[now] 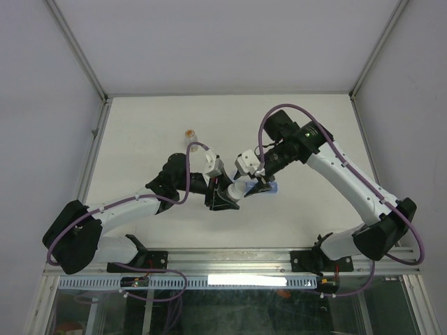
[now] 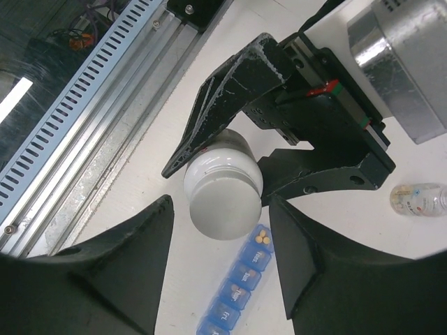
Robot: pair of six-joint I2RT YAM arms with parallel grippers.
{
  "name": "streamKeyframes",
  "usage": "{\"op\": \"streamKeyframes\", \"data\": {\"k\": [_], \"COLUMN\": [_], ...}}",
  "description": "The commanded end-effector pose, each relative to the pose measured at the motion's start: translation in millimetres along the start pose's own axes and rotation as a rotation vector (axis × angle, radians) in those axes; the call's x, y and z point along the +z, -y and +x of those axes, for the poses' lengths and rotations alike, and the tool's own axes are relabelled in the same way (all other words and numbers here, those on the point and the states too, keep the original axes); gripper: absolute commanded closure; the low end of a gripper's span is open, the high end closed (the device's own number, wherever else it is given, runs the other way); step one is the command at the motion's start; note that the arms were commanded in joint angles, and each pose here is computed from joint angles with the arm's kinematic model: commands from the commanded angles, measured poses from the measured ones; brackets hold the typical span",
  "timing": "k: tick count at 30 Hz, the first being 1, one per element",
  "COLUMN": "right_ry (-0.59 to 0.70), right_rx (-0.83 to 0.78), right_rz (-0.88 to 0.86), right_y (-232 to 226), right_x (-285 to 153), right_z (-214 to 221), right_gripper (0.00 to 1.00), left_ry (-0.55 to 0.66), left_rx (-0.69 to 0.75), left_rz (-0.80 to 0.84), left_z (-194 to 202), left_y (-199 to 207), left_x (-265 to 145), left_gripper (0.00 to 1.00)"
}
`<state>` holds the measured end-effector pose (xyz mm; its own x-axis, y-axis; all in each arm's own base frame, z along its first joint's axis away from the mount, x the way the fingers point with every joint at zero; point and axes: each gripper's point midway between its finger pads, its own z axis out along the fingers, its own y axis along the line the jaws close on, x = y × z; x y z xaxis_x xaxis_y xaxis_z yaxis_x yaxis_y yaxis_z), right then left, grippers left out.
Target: Sort the pills into containers
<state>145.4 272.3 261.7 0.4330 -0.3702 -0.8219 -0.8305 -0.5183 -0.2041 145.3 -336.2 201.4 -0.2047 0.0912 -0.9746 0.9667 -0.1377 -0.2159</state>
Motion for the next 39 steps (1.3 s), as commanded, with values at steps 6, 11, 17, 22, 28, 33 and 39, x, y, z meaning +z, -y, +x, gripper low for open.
{"op": "streamKeyframes", "data": {"k": [6,11,17,22,28,33,39], "right_ry": [0.013,0.016,0.02,0.015,-0.005,-0.054,-0.095], "right_rx": [-0.021,0.022,0.145,0.249,0.317,0.426,0.561], "right_rz": [0.034,0.031,0.027,0.018,0.102,0.143,0.102], "right_y": [2,2,3,2,13,18,11], "right_x": [-3,-1,2,7,3,4,12], "right_z": [-11,-9,-8,-2,1,12,22], "right_gripper": [0.49,0.55,0.66,0.67,0.67,0.68,0.69], "left_ry": [0.048,0.063,0.11,0.177,0.218,0.249,0.244], "left_rx": [0.079,0.1,0.148,0.208,0.232,0.257,0.274], "left_rz": [0.039,0.037,-0.018,-0.059,-0.1,-0.186,-0.293], "left_z": [-27,-31,-42,-52,-59,-68,-73], "left_y": [5,6,4,5,3,-5,-22], "left_x": [2,1,-3,-8,-12,-15,-15], "left_gripper": [1.0,1.0,1.0,1.0,1.0,1.0,1.0]}}
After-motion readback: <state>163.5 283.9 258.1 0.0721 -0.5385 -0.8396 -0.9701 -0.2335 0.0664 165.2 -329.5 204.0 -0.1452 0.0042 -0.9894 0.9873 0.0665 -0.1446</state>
